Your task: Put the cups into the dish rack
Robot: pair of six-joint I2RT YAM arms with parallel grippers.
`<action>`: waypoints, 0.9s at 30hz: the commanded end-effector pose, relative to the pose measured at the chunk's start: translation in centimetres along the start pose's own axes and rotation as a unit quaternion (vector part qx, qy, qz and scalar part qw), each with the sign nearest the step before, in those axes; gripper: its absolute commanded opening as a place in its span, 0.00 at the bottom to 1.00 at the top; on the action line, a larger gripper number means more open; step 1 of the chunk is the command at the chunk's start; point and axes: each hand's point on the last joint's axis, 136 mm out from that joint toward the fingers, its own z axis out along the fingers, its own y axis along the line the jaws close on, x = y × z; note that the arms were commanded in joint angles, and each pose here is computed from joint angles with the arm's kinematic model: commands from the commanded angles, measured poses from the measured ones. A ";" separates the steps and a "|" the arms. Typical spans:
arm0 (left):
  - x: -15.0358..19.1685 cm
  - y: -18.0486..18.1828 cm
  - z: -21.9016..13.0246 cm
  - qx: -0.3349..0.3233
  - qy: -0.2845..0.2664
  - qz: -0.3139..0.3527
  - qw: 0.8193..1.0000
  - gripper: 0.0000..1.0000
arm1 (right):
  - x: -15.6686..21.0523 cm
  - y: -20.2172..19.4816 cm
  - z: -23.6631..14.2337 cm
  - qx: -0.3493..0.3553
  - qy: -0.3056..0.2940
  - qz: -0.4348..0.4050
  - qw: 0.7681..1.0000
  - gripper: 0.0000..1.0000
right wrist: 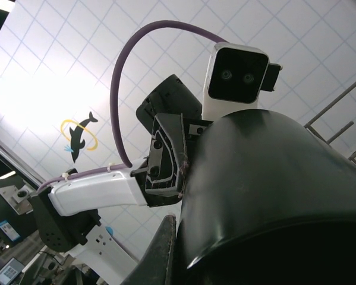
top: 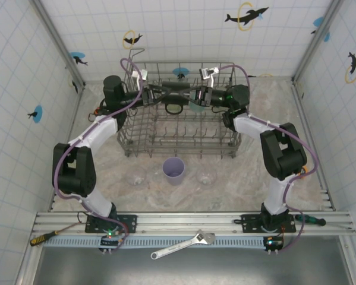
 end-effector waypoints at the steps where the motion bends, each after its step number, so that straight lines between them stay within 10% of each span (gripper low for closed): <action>1: -0.7 0.4 -0.3 0.001 0.000 0.008 1.000 0.98 | -2.2 5.5 0.6 -0.047 -0.011 -0.111 0.993 0.00; 16: -0.1 -0.6 -0.5 0.018 0.008 0.010 1.000 0.91 | -2.2 4.4 1.8 -0.053 -0.004 -0.097 0.994 0.00; 27: 0.1 -0.7 -0.7 0.012 0.000 0.011 1.000 0.18 | -2.4 3.6 1.9 -0.044 -0.009 -0.088 0.995 0.08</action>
